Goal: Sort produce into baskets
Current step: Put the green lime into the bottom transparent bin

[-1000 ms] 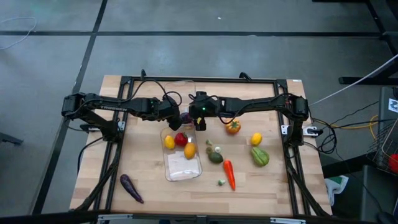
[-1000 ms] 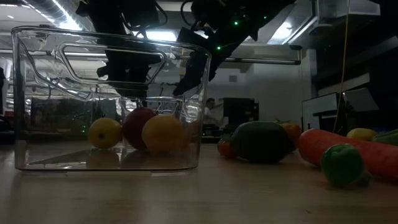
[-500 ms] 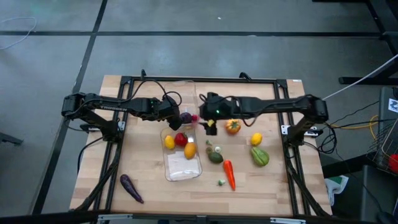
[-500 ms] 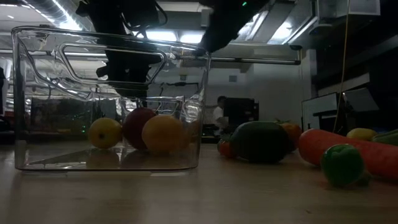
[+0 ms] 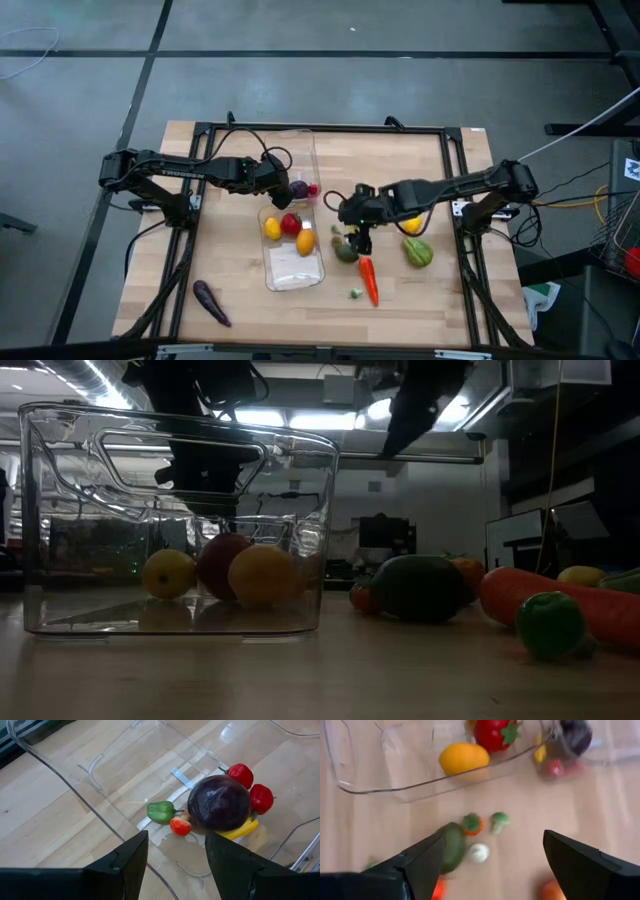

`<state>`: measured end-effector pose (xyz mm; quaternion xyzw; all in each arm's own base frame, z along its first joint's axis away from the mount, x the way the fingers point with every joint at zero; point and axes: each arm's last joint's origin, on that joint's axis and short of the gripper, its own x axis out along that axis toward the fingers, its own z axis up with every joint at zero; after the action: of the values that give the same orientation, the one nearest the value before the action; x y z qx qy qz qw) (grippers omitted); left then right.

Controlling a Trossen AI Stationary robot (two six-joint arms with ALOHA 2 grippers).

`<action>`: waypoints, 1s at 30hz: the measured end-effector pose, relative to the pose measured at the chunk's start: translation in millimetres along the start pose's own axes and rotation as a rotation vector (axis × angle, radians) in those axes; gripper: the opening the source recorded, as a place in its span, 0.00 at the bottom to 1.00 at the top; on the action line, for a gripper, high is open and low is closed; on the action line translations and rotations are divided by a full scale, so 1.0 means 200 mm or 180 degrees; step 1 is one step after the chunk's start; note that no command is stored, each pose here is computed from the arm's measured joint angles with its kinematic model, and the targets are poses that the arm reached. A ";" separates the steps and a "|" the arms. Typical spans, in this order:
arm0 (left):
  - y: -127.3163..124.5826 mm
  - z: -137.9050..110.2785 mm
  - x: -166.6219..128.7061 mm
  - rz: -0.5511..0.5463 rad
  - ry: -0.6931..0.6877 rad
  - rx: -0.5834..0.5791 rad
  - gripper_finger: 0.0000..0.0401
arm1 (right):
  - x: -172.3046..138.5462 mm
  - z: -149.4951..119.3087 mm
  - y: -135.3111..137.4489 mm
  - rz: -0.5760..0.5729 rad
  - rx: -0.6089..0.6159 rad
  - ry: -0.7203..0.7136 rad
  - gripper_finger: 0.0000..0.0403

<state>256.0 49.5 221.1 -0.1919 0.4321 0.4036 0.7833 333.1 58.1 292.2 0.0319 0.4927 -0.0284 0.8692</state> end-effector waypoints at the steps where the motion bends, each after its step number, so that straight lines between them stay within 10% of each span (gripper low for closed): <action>1: 0.00 0.00 0.00 -0.0001 0.0001 0.0001 0.48 | 0.00 -0.01 0.02 0.0018 0.0129 0.0004 0.82; 7: 0.00 0.00 0.00 0.0000 0.0000 -0.0010 0.48 | -0.01 -0.04 0.13 0.0112 0.0661 0.0049 0.82; 30: 0.00 0.00 0.00 0.0000 0.0001 -0.0014 0.48 | 0.42 -0.14 0.25 -0.0236 0.0413 0.0789 0.82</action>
<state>256.0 49.3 221.1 -0.1938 0.4313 0.4045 0.7828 356.6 108.3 206.6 0.0731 0.5941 -0.0882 0.7962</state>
